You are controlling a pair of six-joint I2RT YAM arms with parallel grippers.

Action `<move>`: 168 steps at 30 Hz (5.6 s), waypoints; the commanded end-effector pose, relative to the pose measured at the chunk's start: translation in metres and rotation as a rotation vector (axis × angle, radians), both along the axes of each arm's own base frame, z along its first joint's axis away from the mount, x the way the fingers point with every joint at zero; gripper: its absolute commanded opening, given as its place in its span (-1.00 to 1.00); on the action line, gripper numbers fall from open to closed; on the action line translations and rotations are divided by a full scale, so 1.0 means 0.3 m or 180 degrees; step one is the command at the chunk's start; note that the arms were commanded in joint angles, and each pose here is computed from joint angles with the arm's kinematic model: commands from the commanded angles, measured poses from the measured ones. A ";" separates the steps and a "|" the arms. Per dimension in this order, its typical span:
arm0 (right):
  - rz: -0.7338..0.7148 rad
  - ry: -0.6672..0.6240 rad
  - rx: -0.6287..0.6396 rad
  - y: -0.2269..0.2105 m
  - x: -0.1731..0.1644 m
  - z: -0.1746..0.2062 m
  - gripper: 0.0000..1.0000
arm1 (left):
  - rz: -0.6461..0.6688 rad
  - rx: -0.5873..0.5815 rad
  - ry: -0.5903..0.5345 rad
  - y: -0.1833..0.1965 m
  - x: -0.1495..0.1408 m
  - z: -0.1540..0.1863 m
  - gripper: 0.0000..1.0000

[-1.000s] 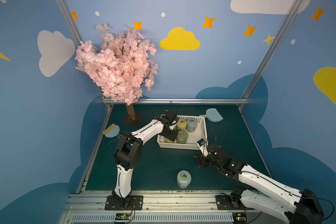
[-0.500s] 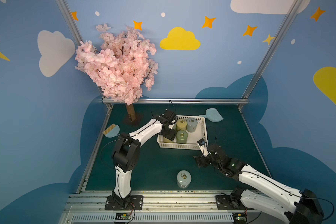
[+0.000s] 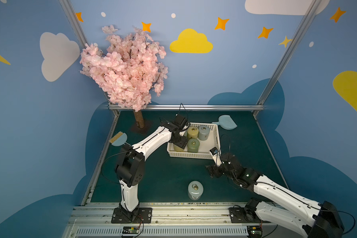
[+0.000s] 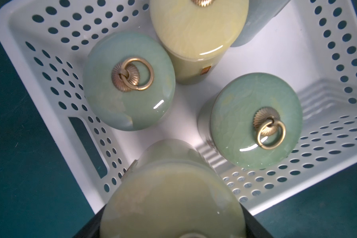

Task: Take the tea canister out of the basket
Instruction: Pick up the tea canister from the basket, then place the tea canister at the center of the board.

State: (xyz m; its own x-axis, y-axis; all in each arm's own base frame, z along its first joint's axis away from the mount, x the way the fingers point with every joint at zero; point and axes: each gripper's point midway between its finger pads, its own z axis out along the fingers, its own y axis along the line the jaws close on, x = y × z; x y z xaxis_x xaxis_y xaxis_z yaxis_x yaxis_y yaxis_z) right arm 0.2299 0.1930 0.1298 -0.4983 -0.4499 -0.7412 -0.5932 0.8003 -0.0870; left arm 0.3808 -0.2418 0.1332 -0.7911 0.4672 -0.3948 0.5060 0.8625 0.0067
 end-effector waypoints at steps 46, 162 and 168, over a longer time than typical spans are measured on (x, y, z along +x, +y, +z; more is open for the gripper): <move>-0.0106 -0.0145 0.0120 -0.026 0.000 0.035 0.97 | -0.0037 -0.0312 -0.0503 0.012 -0.432 0.252 0.16; -0.0567 0.0186 0.0282 -0.001 0.060 0.171 0.97 | 0.0239 -0.0717 -0.0733 0.082 -0.650 0.104 1.00; -0.0576 0.0361 0.0248 0.041 0.091 0.190 0.97 | 0.0369 -0.0972 -0.0864 0.122 -0.572 0.104 1.00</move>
